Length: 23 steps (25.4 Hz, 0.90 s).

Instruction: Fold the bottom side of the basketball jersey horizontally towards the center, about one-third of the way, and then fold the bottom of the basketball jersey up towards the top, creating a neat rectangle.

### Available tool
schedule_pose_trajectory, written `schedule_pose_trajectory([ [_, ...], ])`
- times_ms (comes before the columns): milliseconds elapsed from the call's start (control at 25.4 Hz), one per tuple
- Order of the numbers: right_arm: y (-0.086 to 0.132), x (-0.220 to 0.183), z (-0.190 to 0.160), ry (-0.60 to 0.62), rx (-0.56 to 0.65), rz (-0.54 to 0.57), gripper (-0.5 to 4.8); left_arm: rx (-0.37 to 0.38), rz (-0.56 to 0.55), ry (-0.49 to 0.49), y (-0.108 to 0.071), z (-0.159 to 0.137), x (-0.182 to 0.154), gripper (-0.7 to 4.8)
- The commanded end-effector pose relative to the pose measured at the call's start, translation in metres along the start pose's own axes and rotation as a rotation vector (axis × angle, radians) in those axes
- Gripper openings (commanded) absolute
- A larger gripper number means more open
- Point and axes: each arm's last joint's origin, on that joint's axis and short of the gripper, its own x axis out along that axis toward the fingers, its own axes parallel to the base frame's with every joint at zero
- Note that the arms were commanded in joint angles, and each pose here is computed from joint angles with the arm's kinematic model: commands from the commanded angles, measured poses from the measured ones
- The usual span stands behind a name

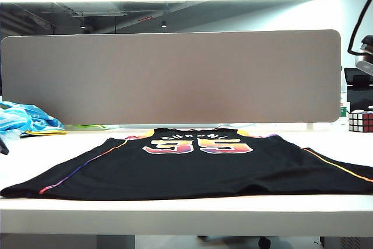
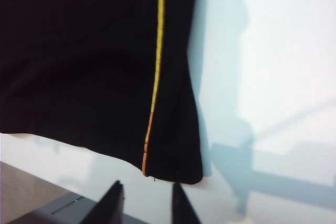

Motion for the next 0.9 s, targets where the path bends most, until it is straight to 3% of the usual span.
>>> schedule_pose_trajectory([
  [39, -0.002, 0.000, 0.002, -0.004, -0.003, 0.006, 1.27, 0.005, -0.014, 0.027, 0.000, 0.000, 0.006, 1.87],
  [118, -0.005, -0.001, 0.002, -0.009, 0.009, 0.002, 1.37, 0.016, -0.014, 0.041, -0.002, -0.001, 0.009, 1.86],
  [236, -0.006, -0.002, 0.002, -0.014, 0.014, 0.015, 1.94, 0.022, -0.003, 0.037, -0.003, 0.000, 0.009, 1.86],
  [354, -0.009, -0.001, 0.003, -0.014, 0.024, 0.018, 1.96, 0.031, 0.004, 0.043, -0.007, 0.000, 0.011, 1.86],
  [550, -0.013, 0.006, 0.004, 0.008, 0.045, 0.063, 2.66, 0.048, 0.049, 0.051, -0.011, 0.002, 0.012, 1.87],
  [747, -0.023, 0.014, 0.008, 0.005, 0.079, 0.123, 2.67, 0.077, 0.045, 0.080, -0.017, 0.008, 0.017, 1.87],
  [904, -0.030, 0.019, 0.009, 0.010, 0.110, 0.157, 2.66, 0.056, 0.049, 0.160, -0.009, 0.007, 0.031, 1.87],
])
